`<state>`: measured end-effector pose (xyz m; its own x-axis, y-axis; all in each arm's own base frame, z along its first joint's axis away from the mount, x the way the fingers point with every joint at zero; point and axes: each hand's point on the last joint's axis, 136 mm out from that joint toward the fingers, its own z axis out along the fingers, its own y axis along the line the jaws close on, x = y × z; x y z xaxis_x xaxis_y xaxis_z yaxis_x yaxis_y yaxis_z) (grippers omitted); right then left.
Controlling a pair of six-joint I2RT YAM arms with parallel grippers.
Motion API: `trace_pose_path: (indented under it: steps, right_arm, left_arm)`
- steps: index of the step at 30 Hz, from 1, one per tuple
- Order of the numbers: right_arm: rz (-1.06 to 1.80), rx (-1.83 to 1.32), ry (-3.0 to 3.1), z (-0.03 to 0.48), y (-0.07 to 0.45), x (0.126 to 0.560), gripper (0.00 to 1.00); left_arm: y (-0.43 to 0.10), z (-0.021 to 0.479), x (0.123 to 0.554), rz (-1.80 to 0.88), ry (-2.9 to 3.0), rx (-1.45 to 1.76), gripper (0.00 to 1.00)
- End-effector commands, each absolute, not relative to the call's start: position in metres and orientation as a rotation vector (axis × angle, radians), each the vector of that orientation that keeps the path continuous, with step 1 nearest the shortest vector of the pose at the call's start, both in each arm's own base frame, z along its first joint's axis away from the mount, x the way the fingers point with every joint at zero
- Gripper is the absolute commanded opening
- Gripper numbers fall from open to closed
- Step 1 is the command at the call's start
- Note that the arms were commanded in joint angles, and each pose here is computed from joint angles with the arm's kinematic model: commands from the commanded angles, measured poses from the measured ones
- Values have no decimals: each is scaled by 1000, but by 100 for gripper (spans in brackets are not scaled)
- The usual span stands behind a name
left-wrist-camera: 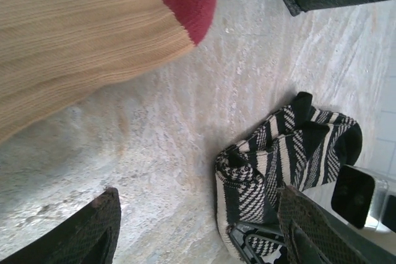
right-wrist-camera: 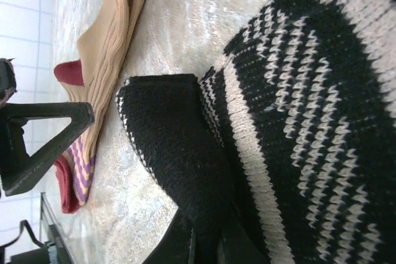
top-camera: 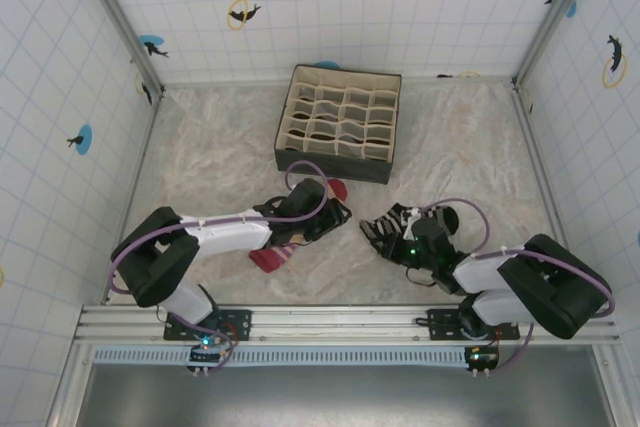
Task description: Roll the socks
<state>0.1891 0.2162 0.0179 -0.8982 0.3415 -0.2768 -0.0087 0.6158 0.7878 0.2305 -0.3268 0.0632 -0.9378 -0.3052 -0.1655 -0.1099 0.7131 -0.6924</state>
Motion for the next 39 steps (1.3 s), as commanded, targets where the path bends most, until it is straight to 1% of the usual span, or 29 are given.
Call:
trace_pose_path:
  steps: [1, 5, 9, 15, 17, 27, 31, 32, 33, 39]
  right_arm:
    - [1022, 554, 2664, -36, 176, 152, 0]
    - [992, 644, 2661, -43, 163, 147, 0]
    - [970, 677, 2662, -47, 155, 143, 0]
    - [963, 707, 2660, -51, 148, 139, 0]
    - [965, 708, 2659, -51, 147, 138, 0]
    - [967, 718, 2662, -54, 144, 135, 0]
    - [978, 715, 2657, -53, 145, 136, 0]
    - [982, 716, 2655, -52, 145, 137, 0]
    - [984, 717, 2653, -52, 145, 137, 0]
    - [1012, 703, 2650, -50, 148, 137, 0]
  left_arm:
    - [-343, 61, 225, -1100, 2652, -224, 66]
    - [-358, 61, 218, -1129, 2632, -134, 61]
    - [-371, 55, 209, -1181, 2639, -62, 58]
    - [-386, 40, 197, -1252, 2673, -27, 54]
    - [-390, 36, 195, -1268, 2678, -29, 51]
    - [-397, 16, 202, -1232, 2709, -78, 46]
    - [-399, 8, 204, -1212, 2728, -98, 41]
    - [-398, 5, 204, -1197, 2735, -101, 37]
    - [-397, 2, 205, -1185, 2739, -107, 36]
    - [-395, -7, 210, -1109, 2761, -112, 31]
